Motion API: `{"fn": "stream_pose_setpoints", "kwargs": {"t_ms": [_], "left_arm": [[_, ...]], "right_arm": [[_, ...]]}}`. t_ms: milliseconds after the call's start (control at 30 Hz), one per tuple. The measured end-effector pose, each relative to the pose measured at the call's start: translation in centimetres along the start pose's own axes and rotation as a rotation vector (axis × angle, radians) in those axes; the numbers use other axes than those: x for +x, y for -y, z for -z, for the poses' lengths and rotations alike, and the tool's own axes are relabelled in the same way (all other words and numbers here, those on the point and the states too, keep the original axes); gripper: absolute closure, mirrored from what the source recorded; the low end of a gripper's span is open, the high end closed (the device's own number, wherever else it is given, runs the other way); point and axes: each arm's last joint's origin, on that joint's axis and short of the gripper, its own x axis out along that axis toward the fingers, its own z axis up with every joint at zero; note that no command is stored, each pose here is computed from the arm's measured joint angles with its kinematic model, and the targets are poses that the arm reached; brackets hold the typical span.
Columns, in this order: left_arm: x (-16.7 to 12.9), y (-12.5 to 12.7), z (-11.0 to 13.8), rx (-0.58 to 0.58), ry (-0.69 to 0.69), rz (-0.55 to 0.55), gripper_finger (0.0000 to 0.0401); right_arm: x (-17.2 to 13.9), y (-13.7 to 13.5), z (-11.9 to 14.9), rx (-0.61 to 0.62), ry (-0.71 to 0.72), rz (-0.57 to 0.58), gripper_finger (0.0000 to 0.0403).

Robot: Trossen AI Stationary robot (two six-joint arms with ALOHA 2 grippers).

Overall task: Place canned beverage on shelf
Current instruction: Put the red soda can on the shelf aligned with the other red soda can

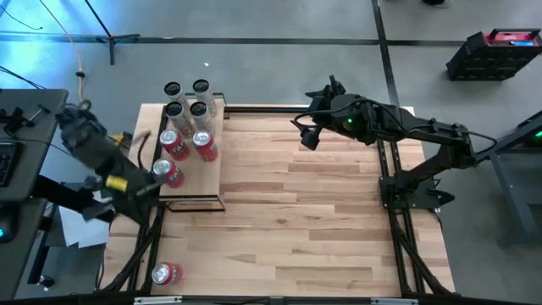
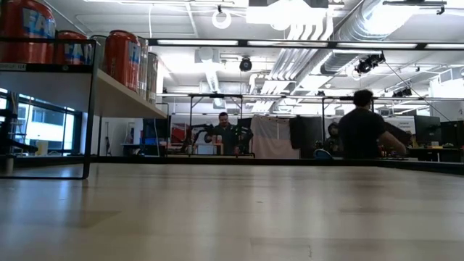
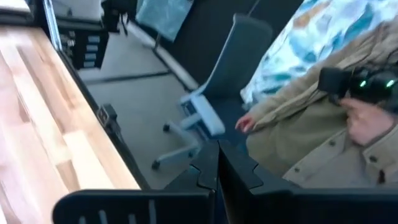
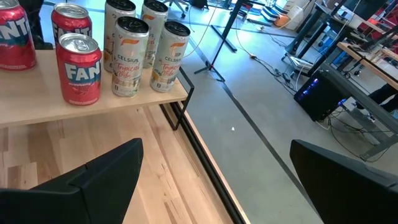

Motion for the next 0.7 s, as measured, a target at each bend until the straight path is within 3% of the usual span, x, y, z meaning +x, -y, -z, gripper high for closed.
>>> {"fn": "stream_pose_setpoints", "kwargs": {"t_ms": [167, 333, 533, 700], "left_arm": [[3.4, 1.8, 1.1, 0.032, -0.121, 0.002, 0.0401], [5.0, 3.4, 2.7, 0.013, -0.230, -0.025, 0.0401], [5.4, 2.9, 4.2, -0.126, -0.291, -0.241, 0.0401], [5.2, 2.9, 4.4, -0.270, -0.270, -0.285, 0.0401]], "right_arm": [[0.0, 0.0, 0.0, 0.000, 0.000, 0.000, 0.0011], [0.0, 0.0, 0.0, 0.000, 0.000, 0.000, 0.0011], [0.0, 0.0, 0.0, 0.000, -0.001, 0.000, 0.0011], [0.0, 0.0, 0.0, 0.000, 0.000, 0.000, 0.0011]]}}
